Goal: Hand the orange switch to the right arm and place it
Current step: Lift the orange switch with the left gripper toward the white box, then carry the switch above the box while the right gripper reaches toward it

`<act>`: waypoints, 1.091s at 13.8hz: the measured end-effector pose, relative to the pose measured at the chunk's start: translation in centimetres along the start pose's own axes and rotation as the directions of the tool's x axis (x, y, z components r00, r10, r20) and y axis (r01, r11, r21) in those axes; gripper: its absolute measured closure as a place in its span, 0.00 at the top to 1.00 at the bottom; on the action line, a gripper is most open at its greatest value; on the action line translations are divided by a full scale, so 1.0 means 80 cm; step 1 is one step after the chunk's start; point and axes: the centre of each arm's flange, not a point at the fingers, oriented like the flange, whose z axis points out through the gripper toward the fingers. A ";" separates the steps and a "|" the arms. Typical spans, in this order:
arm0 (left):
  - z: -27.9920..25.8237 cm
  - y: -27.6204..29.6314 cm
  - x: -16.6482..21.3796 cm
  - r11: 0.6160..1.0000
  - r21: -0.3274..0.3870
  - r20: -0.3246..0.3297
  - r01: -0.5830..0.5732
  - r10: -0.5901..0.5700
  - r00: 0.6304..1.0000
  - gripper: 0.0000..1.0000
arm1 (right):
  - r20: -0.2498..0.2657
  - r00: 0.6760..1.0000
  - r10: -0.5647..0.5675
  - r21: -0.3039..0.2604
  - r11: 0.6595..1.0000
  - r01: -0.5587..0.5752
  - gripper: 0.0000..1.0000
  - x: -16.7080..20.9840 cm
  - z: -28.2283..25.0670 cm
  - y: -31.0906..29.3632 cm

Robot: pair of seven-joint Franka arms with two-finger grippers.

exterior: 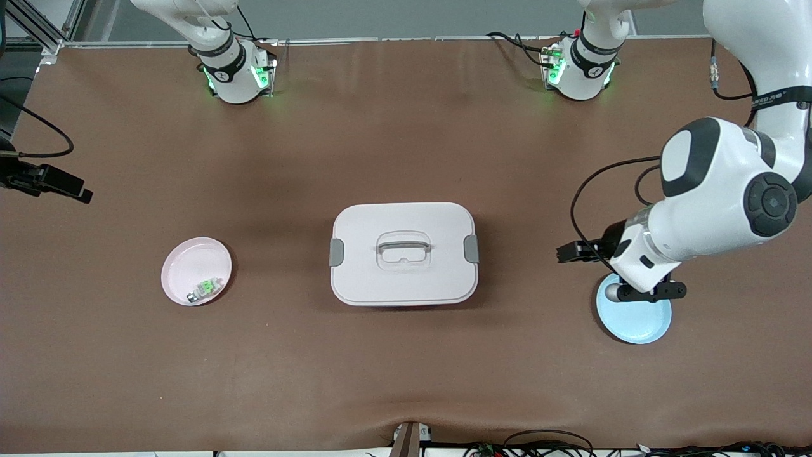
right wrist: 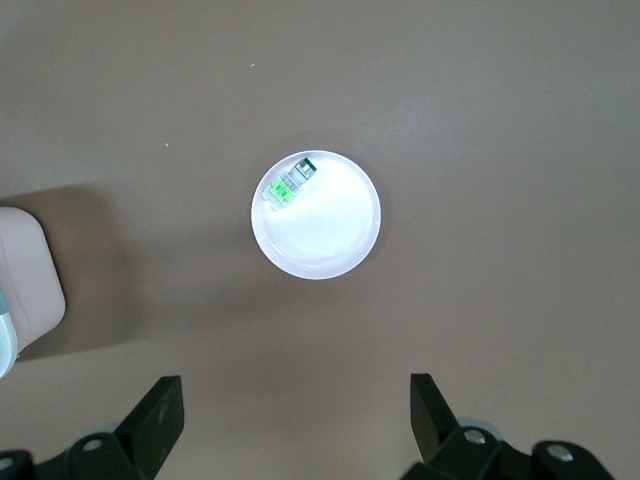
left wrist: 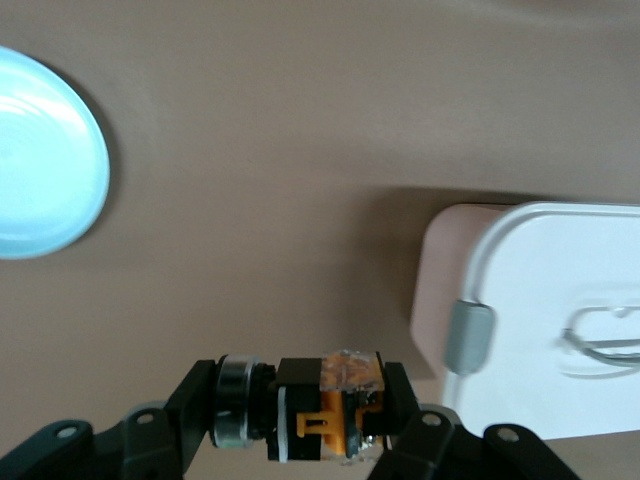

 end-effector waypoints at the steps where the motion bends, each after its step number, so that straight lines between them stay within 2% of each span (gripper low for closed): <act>1: -0.002 0.016 -0.007 0.999 -0.009 0.004 0.038 -0.038 0.999 0.72 | 0.017 1.000 -0.002 -0.002 1.000 0.002 1.00 0.005 0.012 -0.002; 6: 0.002 0.103 -0.054 0.972 -0.037 0.052 0.233 -0.231 0.972 0.72 | 0.075 0.997 0.001 -0.010 1.000 0.000 1.00 0.040 0.078 0.000; 9: -0.006 0.149 -0.083 0.928 -0.055 0.081 0.368 -0.363 0.928 0.72 | 0.095 0.995 -0.008 -0.009 1.000 0.008 1.00 0.045 0.093 -0.008; 10: -0.009 0.161 -0.090 0.910 -0.065 0.100 0.409 -0.402 0.910 0.72 | 0.093 0.996 -0.014 0.008 1.000 0.013 1.00 0.045 0.093 -0.015; 11: -0.012 0.171 -0.097 0.892 -0.072 0.119 0.447 -0.437 0.892 0.72 | 0.090 0.996 -0.015 0.042 0.999 0.011 1.00 0.045 0.092 -0.026; 12: -0.013 0.186 -0.107 0.862 -0.071 0.140 0.502 -0.490 0.860 0.72 | 0.095 0.995 0.022 0.113 0.993 -0.033 1.00 0.044 0.090 -0.043; 13: -0.011 0.194 -0.112 0.843 -0.065 0.148 0.534 -0.522 0.840 0.72 | 0.101 0.993 0.062 0.156 0.985 -0.078 1.00 0.043 0.087 -0.051; 15: -0.007 0.219 -0.127 0.794 -0.048 0.163 0.606 -0.592 0.789 0.72 | 0.094 0.985 0.141 0.284 0.945 -0.162 1.00 0.039 0.071 -0.068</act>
